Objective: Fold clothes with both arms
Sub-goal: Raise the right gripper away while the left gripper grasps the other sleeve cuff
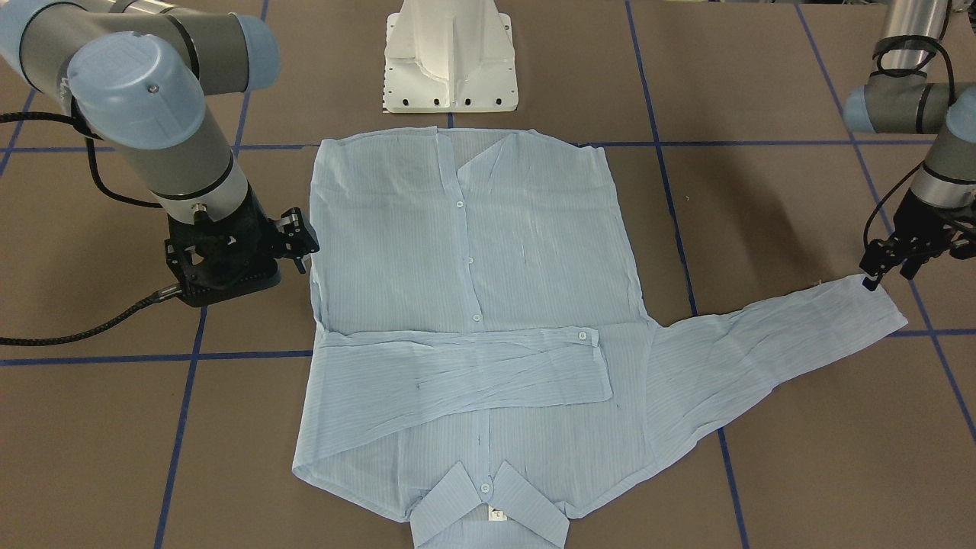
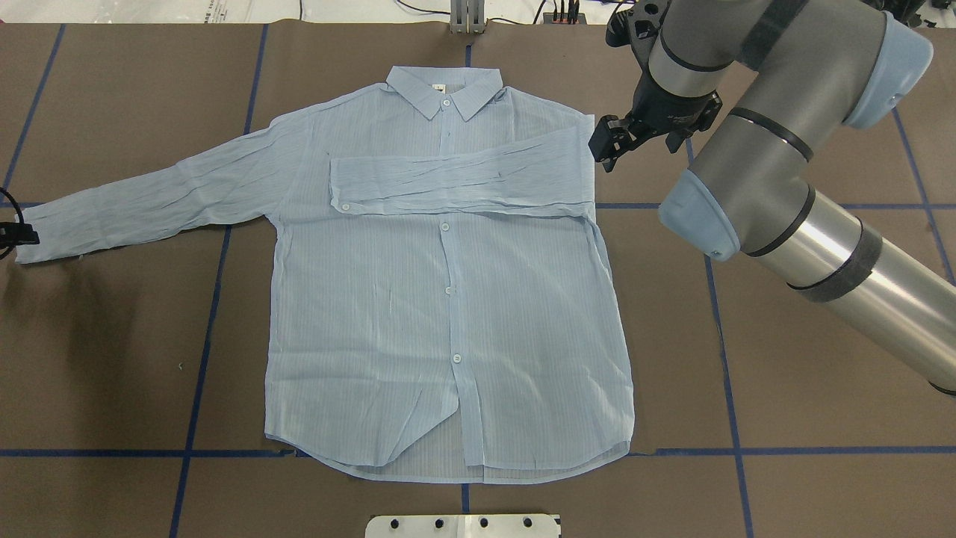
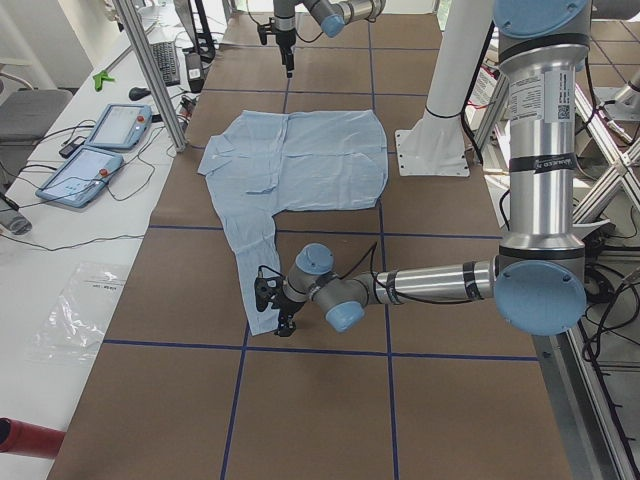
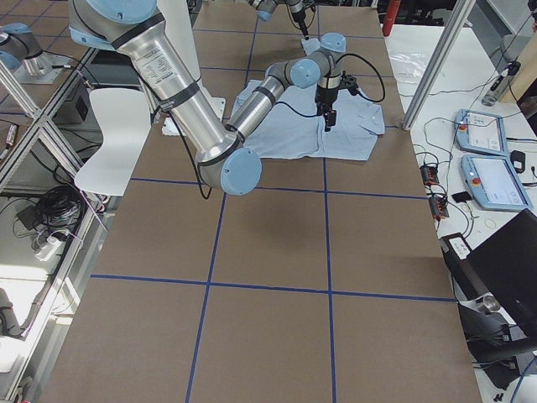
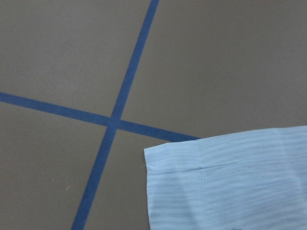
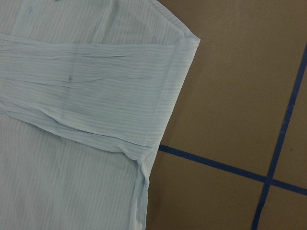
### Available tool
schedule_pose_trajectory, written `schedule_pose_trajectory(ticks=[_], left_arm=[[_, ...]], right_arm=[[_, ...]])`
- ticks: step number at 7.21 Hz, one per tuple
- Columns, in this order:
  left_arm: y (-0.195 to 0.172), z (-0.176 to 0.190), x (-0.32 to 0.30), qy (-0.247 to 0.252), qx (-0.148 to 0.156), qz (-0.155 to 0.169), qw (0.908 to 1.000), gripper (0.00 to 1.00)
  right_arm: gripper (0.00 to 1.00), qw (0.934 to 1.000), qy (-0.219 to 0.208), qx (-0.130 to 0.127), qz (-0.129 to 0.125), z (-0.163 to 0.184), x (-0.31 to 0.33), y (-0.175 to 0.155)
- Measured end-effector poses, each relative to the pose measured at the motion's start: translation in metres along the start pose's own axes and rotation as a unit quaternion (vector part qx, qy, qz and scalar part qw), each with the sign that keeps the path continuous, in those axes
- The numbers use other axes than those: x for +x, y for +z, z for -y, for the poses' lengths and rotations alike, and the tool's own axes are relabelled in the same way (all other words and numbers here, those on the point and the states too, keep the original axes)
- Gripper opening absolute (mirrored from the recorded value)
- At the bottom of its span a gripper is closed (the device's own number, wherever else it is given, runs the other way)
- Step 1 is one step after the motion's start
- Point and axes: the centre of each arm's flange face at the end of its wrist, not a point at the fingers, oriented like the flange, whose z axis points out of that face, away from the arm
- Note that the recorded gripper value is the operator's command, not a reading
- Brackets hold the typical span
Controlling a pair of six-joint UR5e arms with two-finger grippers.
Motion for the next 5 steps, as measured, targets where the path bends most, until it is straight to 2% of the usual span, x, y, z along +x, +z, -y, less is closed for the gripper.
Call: schedule_pose_trajectory(ticks=[3,5], left_arm=[[0.0094,0.0003,-0.0008,0.0,-0.004,0.005,1.0,0.58],[0.0102,0.0001,-0.0011,0.0,-0.005,0.006,1.0,0.52]], right_arm=[[1.0,1.0,-0.001,0.003,0.002,-0.0023,-0.0012,-0.0034],[1.0,1.0,-0.002,0.004,0.002,-0.0039,-0.0007,-0.004]])
